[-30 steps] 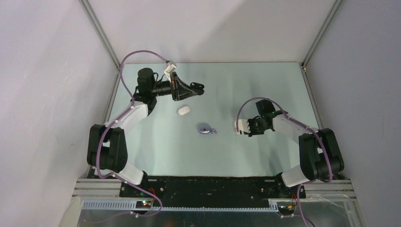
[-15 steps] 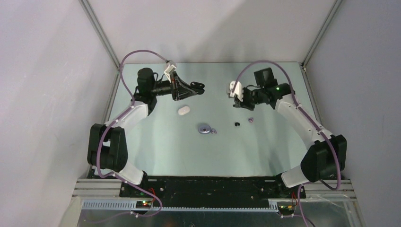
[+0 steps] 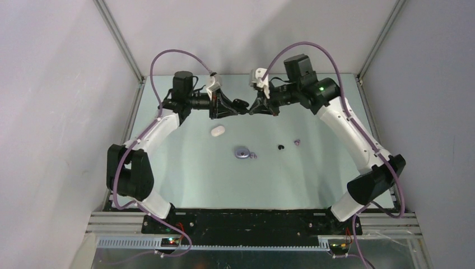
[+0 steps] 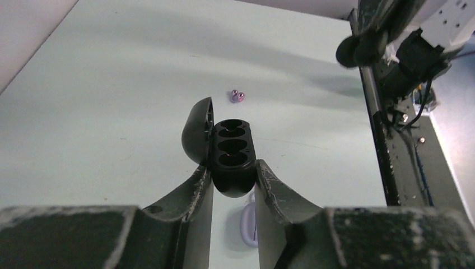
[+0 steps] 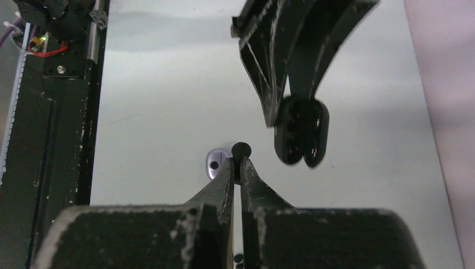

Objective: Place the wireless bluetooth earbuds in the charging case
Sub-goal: Place the earbud in the charging case.

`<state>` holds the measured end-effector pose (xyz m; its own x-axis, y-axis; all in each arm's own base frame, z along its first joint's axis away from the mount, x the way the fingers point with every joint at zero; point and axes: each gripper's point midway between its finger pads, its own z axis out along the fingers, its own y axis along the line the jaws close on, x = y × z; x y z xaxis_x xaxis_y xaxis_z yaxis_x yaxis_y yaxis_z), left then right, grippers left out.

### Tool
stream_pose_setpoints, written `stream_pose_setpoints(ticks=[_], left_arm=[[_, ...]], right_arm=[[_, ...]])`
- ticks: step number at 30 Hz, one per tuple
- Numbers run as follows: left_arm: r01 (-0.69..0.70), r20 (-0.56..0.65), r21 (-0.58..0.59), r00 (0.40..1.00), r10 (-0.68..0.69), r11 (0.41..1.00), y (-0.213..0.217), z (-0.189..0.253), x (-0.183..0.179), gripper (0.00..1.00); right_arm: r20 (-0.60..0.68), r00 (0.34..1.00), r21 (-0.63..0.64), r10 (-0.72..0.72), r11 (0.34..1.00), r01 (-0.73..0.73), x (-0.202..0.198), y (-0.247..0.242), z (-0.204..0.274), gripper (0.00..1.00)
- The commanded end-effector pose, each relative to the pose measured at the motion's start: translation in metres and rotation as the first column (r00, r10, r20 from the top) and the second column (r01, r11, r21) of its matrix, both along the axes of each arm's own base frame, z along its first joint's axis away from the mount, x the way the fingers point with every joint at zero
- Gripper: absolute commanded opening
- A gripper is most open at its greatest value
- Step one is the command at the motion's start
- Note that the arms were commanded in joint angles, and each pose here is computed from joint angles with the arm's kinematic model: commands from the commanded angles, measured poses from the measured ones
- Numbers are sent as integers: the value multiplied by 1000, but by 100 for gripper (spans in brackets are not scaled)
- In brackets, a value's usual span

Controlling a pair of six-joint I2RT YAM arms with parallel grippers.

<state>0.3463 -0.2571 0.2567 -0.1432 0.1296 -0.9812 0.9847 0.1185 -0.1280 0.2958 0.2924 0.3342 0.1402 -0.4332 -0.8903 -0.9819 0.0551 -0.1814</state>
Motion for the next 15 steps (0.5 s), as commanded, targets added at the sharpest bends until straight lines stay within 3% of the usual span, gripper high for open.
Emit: stream_pose_setpoints(ticks=[1, 15], left_arm=[[58, 82, 72, 995, -64, 996, 2, -8, -13, 0], [111, 149, 103, 981, -126, 988, 3, -4, -26, 0]], right_arm=[[4, 999, 2, 51, 999, -51, -6, 21, 4, 0], [75, 996, -42, 48, 998, -45, 18, 40, -14, 0]])
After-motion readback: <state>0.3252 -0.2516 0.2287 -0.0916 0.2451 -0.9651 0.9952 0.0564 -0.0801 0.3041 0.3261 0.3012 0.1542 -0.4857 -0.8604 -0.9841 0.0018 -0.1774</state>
